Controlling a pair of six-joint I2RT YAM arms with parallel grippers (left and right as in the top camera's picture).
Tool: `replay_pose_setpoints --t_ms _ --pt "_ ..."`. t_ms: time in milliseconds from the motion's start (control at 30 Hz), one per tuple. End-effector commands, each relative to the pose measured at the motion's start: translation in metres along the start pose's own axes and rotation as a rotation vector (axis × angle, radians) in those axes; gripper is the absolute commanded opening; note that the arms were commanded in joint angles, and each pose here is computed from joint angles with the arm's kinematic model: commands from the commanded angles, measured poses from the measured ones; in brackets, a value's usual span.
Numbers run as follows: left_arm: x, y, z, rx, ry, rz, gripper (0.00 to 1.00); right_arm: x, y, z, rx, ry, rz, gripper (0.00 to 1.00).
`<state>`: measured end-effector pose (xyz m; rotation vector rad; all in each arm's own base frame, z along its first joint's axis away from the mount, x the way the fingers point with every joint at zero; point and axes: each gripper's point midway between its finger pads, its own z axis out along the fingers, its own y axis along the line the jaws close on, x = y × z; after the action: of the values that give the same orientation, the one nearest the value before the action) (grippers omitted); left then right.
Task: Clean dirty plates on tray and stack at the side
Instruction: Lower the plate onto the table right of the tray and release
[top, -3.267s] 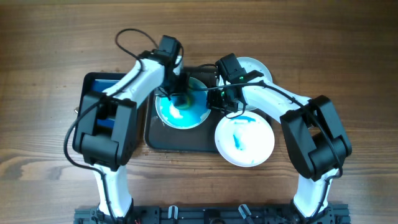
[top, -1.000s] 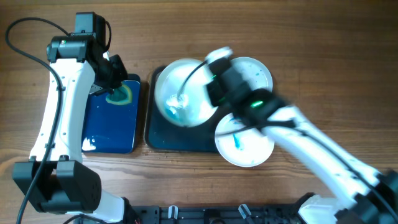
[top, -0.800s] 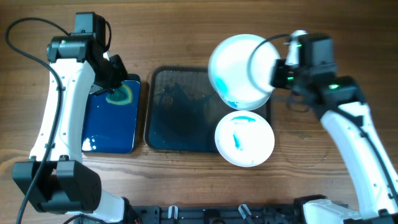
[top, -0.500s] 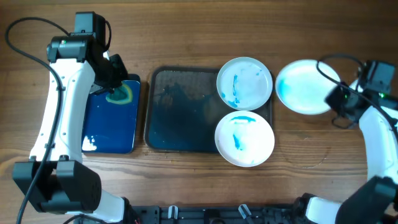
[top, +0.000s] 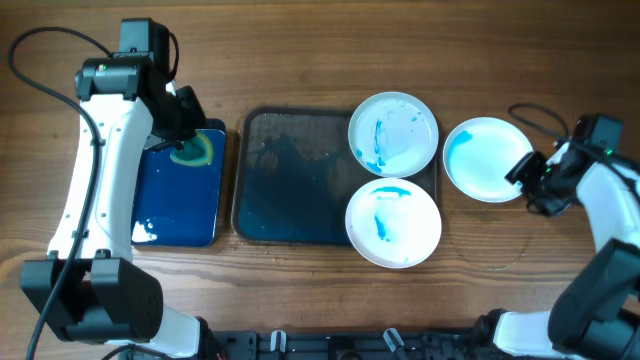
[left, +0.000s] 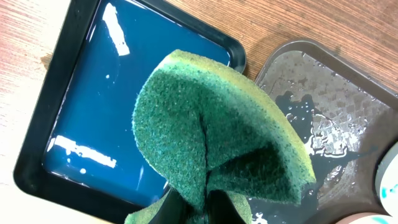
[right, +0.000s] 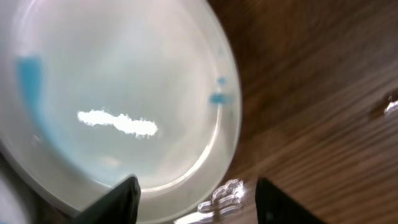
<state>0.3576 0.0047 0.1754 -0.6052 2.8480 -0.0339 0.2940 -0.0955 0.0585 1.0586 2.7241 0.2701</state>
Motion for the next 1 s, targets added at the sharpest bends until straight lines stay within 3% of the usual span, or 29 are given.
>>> replay_pose_setpoints --t_ms 0,100,233,367,433,700,867,967 --pt "0.0 -0.002 -0.003 0.015 -0.001 -0.006 0.04 -0.008 0.049 -0.068 -0.161 -0.077 -0.126 0.6" --pt "0.001 -0.003 -0.002 0.018 0.001 -0.007 0.04 0.039 0.06 -0.076 -0.159 0.045 -0.231 0.6" --pt "0.003 -0.002 0.001 0.014 0.008 -0.006 0.04 0.102 0.061 -0.051 -0.112 0.237 -0.362 0.6" --pt "0.005 -0.001 0.006 0.011 0.016 -0.006 0.04 0.142 0.046 -0.015 -0.035 0.318 -0.376 0.5" --pt "0.005 -0.001 0.006 0.011 0.015 -0.006 0.04 0.15 0.044 -0.002 -0.025 0.315 -0.382 0.41" --pt "0.005 -0.001 0.006 0.011 0.015 -0.006 0.04 0.169 0.041 0.033 -0.005 0.27 -0.404 0.29" --pt "0.005 -0.001 0.006 0.011 0.015 -0.006 0.04 0.17 0.042 0.036 -0.017 0.267 -0.409 0.04" --pt "0.005 -0.001 0.006 0.012 0.014 -0.006 0.04 0.174 0.049 0.033 -0.056 0.291 -0.406 0.04"
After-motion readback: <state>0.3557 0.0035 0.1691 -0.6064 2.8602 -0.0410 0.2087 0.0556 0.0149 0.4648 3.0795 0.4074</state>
